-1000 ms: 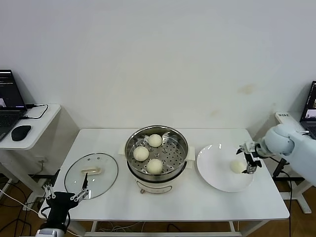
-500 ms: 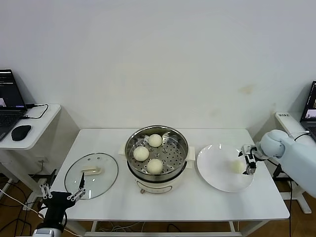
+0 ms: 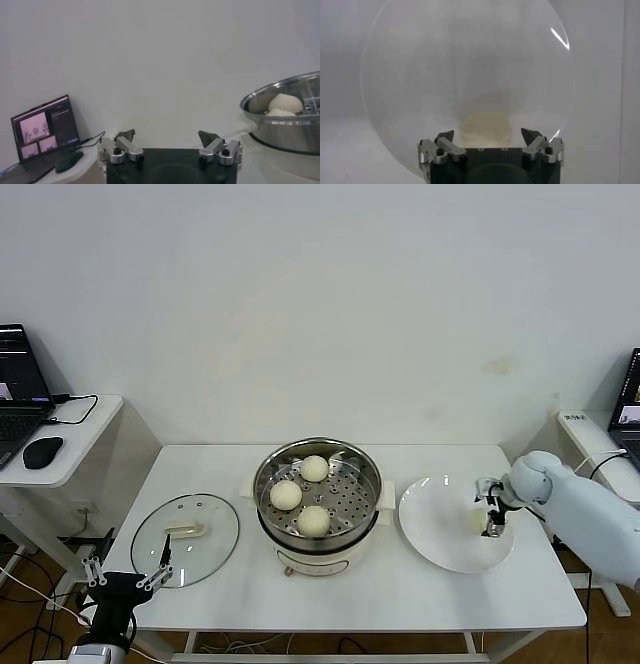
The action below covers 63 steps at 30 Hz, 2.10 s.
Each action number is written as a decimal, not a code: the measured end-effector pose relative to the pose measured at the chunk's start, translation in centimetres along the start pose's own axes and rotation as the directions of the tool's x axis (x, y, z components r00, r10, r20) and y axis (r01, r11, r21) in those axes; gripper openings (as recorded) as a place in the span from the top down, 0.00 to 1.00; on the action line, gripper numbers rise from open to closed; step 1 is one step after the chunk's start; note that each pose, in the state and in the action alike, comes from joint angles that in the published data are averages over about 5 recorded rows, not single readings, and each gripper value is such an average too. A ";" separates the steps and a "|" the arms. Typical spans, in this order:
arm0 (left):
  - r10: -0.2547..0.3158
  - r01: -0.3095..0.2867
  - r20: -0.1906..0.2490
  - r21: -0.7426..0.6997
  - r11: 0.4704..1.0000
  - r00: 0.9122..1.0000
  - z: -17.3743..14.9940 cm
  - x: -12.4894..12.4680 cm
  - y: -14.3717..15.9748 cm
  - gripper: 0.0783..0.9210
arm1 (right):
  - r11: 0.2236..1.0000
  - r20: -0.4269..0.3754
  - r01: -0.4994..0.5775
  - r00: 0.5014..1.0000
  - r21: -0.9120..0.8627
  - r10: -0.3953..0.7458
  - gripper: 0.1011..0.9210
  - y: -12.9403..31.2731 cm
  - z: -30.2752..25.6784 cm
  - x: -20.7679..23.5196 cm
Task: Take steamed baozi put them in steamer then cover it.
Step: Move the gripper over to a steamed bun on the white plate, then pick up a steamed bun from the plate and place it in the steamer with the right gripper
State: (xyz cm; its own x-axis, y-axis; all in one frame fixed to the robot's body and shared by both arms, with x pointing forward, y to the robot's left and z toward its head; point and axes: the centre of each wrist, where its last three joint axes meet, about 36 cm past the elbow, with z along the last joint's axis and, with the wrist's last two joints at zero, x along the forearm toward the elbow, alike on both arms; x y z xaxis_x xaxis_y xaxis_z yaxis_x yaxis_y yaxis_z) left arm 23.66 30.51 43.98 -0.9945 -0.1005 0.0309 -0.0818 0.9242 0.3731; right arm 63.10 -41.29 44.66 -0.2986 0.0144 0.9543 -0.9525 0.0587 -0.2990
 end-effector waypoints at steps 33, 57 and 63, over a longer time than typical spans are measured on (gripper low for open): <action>0.002 -0.002 0.008 -0.002 1.000 1.000 -0.3 0.1 0.0 0.12 | 1.000 0.019 -0.022 1.000 0.009 0.022 0.49 -1.3 -0.4 3.7; 0.016 -0.017 0.032 0.019 1.000 0.999 -0.6 -0.7 -0.8 0.12 | 0.982 0.314 -0.168 0.940 0.085 0.134 0.47 -4.0 -16.1 22.2; 0.004 -0.005 0.027 0.025 1.000 1.000 -0.7 -0.4 -0.8 0.12 | 0.987 0.369 -0.133 0.925 0.086 0.092 0.47 -3.4 -21.9 22.6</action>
State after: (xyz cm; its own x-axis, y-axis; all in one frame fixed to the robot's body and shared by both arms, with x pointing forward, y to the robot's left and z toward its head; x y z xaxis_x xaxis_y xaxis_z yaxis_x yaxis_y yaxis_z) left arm 24.16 29.56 44.30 -0.9962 -0.0863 0.0072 -0.0783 0.9336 0.3496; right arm 60.85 -19.30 67.36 -0.3864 -0.3492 0.8537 -0.9059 -0.0301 -0.4223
